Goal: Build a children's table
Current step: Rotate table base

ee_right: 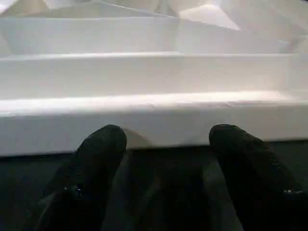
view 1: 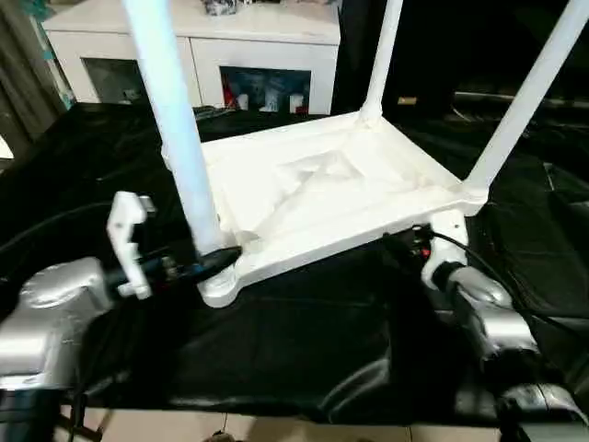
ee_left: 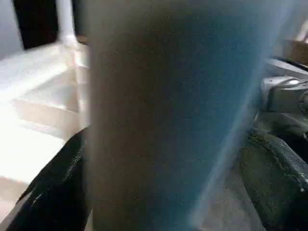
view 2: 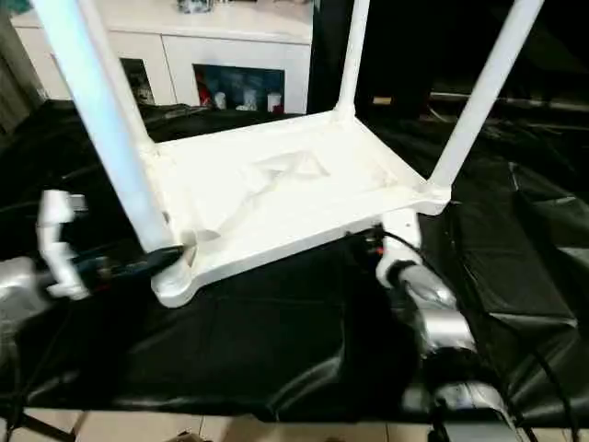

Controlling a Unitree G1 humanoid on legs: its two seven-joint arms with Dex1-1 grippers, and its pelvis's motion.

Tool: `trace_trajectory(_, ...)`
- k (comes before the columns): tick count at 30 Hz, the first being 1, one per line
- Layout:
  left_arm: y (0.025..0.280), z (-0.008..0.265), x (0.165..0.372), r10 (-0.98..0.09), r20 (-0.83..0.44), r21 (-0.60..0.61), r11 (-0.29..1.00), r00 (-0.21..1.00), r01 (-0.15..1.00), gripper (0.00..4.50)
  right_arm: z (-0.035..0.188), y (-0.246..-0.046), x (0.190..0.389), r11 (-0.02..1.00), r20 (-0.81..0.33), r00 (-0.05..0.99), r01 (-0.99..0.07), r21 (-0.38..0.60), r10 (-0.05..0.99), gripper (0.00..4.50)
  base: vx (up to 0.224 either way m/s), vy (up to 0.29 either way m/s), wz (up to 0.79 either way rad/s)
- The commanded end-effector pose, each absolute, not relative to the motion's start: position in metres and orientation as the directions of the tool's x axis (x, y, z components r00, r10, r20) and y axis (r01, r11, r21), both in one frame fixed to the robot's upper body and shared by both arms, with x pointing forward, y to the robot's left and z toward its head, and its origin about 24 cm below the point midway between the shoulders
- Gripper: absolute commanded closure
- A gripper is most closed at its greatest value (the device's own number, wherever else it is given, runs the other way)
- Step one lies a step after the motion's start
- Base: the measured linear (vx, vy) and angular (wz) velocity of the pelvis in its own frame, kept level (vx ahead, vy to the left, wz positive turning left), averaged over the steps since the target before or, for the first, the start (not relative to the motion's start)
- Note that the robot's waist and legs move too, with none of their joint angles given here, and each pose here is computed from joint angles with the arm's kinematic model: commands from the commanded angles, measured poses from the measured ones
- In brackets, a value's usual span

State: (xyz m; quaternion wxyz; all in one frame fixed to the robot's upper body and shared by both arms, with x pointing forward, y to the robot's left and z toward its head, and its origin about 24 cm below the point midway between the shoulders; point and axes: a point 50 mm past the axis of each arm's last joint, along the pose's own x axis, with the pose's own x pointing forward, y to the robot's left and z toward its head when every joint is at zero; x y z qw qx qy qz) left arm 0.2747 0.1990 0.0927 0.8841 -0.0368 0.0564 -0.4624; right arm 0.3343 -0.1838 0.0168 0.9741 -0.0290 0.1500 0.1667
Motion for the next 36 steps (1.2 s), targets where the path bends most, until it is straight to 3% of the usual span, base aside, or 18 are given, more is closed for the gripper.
trace_trajectory(1, 0.193, 0.095, 0.278, -0.833, -0.059, -0.114, 0.553, 0.550, 0.826, 0.14, 0.019, -0.181, 0.337, 0.933, -0.300, 0.891, -0.360, -0.014, 0.339, 1.17, 0.000, 0.000, 0.00)
trace_trajectory(2, 0.190, 0.096, 0.277, -0.840, -0.051, -0.119, 0.542, 0.540, 0.832, 0.14, 0.019, -0.179, 0.338, 0.929, -0.302, 0.887, -0.369, -0.013, 0.348, 1.17, 0.000, 0.000, 0.00)
trace_trajectory(8, 0.138, 0.117, 0.255, -0.972, 0.084, -0.231, 0.197, 0.221, 0.953, 0.14, 0.017, -0.157, 0.335, 0.824, -0.309, 0.777, -0.564, 0.048, 0.549, 1.17, 0.000, 0.000, 0.00)
trace_trajectory(13, 0.111, 0.121, 0.253, -0.988, 0.102, -0.206, 0.091, 0.114, 0.974, 0.14, 0.016, -0.148, 0.330, 0.753, -0.307, 0.703, -0.653, 0.076, 0.641, 1.17, 0.000, 0.000, 0.00)
trace_trajectory(18, 0.069, 0.122, 0.259, -0.994, 0.103, -0.177, 0.016, 0.034, 0.984, 0.14, 0.017, -0.133, 0.324, 0.646, -0.291, 0.598, -0.757, 0.104, 0.747, 1.17, 0.000, 0.000, 0.00)
trace_trajectory(26, 0.033, 0.110, 0.278, -0.996, 0.006, -0.073, 0.088, 0.088, 0.993, 0.14, 0.016, -0.128, 0.324, 0.615, -0.299, 0.565, -0.781, 0.110, 0.769, 1.17, 0.000, 0.000, 0.00)
trace_trajectory(29, 0.028, 0.109, 0.282, -0.995, -0.022, -0.040, 0.101, 0.100, 0.994, 0.14, 0.016, -0.128, 0.324, 0.614, -0.304, 0.562, -0.782, 0.106, 0.769, 1.17, 0.000, 0.000, 0.00)
trace_trajectory(36, 0.032, 0.102, 0.303, -0.962, -0.106, 0.059, 0.246, 0.251, 0.968, 0.14, 0.020, -0.139, 0.331, 0.685, -0.302, 0.641, -0.727, 0.056, 0.705, 1.17, 0.000, 0.000, 0.00)
